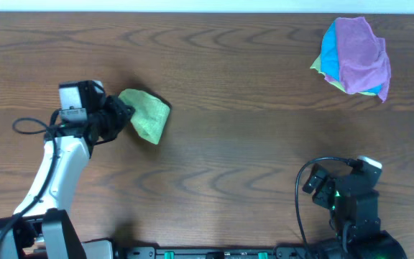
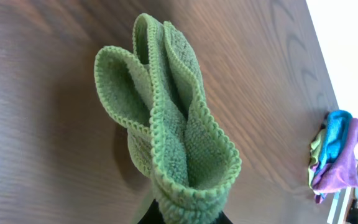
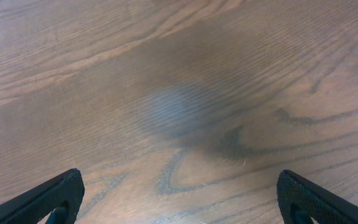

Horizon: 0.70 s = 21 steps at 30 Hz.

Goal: Fold the cloth
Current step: 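Drag the folded cloth leftward across the table with the left gripper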

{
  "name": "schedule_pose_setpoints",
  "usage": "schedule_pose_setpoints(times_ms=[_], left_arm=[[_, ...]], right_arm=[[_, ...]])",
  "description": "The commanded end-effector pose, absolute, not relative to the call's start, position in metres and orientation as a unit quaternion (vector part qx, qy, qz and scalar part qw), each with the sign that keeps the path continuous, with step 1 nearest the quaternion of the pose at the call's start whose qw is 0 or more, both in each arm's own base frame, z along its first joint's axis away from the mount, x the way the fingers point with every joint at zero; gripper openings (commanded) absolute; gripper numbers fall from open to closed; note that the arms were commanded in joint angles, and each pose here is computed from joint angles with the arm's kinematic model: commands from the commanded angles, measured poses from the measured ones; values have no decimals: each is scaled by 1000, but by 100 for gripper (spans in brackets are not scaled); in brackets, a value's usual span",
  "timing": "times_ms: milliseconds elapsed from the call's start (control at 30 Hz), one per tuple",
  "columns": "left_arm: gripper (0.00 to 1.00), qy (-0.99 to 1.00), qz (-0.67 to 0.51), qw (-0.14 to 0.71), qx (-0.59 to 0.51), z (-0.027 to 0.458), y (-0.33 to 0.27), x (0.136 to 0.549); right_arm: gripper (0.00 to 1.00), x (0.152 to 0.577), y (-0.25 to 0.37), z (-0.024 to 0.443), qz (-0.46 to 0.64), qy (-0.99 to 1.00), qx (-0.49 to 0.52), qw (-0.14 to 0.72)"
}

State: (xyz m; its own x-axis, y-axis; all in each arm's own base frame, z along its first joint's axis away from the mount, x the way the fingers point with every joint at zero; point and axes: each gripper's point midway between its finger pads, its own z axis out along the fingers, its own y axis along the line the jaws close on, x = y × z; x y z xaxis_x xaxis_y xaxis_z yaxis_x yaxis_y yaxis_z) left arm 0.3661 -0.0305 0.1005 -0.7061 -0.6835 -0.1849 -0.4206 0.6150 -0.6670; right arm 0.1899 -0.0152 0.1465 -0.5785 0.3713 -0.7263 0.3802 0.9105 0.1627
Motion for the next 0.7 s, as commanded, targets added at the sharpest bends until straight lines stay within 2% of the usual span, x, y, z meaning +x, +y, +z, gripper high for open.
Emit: schedule_pose_setpoints(times_ms=[0, 667], left_arm=[[6, 872, -307, 229, -306, 109, -18, 365], [6, 868, -253, 201, -376, 88, 66, 322]], right_arm=[[99, 190, -20, 147, -10, 884, 224, 410], [99, 190, -20, 147, -10, 884, 224, 410]])
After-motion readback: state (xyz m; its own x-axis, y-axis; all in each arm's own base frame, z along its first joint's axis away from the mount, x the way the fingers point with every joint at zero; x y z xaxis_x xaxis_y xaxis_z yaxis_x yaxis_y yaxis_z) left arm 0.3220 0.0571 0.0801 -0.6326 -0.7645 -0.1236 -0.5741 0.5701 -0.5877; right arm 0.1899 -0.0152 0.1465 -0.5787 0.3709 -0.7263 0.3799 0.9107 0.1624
